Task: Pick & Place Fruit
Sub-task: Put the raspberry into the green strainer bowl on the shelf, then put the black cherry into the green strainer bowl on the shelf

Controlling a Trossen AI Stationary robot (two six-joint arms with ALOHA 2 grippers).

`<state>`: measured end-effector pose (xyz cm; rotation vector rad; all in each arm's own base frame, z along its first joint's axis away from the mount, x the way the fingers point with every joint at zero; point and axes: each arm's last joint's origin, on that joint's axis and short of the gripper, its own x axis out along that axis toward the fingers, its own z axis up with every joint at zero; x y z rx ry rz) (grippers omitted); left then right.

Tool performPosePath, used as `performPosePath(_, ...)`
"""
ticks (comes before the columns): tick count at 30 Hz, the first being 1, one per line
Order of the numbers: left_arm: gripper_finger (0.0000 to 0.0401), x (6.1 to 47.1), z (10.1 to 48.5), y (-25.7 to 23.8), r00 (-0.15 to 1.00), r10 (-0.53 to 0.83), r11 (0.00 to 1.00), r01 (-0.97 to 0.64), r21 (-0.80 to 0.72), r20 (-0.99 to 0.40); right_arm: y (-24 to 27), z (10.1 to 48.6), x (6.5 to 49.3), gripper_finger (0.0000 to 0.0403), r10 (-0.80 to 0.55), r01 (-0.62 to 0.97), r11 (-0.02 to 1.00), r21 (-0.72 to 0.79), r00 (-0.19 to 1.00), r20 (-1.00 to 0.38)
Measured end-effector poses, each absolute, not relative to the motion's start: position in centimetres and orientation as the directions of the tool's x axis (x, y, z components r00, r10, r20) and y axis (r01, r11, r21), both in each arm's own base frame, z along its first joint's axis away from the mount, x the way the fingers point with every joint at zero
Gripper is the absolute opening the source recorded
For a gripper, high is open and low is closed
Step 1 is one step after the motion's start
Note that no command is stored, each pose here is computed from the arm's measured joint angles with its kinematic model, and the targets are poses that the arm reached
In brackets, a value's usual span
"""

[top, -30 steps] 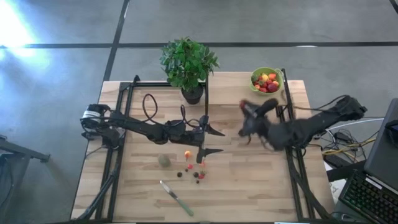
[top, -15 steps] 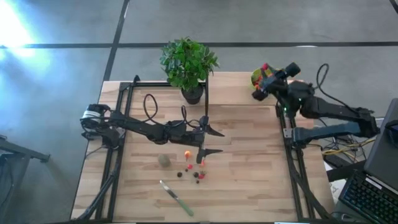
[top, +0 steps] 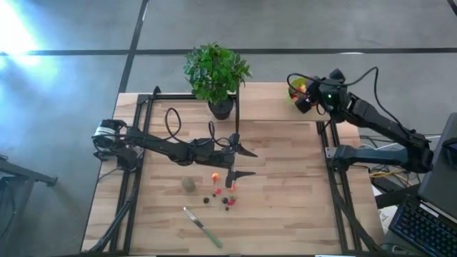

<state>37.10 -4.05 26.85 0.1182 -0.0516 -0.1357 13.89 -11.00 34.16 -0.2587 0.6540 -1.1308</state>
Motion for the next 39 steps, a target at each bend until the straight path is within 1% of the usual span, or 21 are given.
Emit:
performPosePath(4, 0.0288, 37.1, 26.9, -4.1, 0.989, -0.138, 0.984, 0.132, 0.121, 0.044, -11.2, 33.9, 13.8, 0.0095, -0.877, 0.765, 0.455, -0.456, 0.293, -0.382)
performPosePath(13, 0.0288, 37.1, 26.9, -4.1, 0.989, -0.138, 0.984, 0.132, 0.121, 0.045, -11.6, 33.1, 12.8, 0.0095, -0.860, 0.786, 0.436, -0.437, 0.222, -0.459)
performPosePath(17, 0.0288, 37.1, 26.9, -4.1, 0.989, -0.138, 0.984, 0.131, 0.121, 0.047, -11.7, 33.0, 12.7, 0.0099, -0.851, 0.800, 0.439, -0.409, 0.225, -0.474)
performPosePath(21, 0.0288, 37.1, 26.9, -4.1, 0.989, -0.138, 0.984, 0.131, 0.121, 0.047, -11.8, 33.0, 12.6, 0.0119, -0.852, 0.804, 0.433, -0.406, 0.220, -0.474)
performPosePath(31, 0.0288, 37.1, 26.8, -4.0, 0.989, -0.138, 0.984, 0.132, 0.121, 0.044, -11.8, 33.0, 12.7, 0.0194, -0.853, 0.805, 0.433, -0.406, 0.221, -0.473)
performPosePath(37, 0.0288, 37.1, 26.8, -4.0, 0.990, -0.138, 0.984, 0.132, 0.121, 0.042, -11.7, 33.3, 12.7, 0.0214, -0.862, 0.818, 0.426, -0.386, 0.238, -0.448)
performPosePath(39, 0.0288, 37.1, 26.8, -4.0, 0.990, -0.138, 0.984, 0.132, 0.121, 0.042, -11.4, 33.5, 12.7, 0.0216, -0.852, 0.810, 0.457, -0.368, 0.280, -0.443)
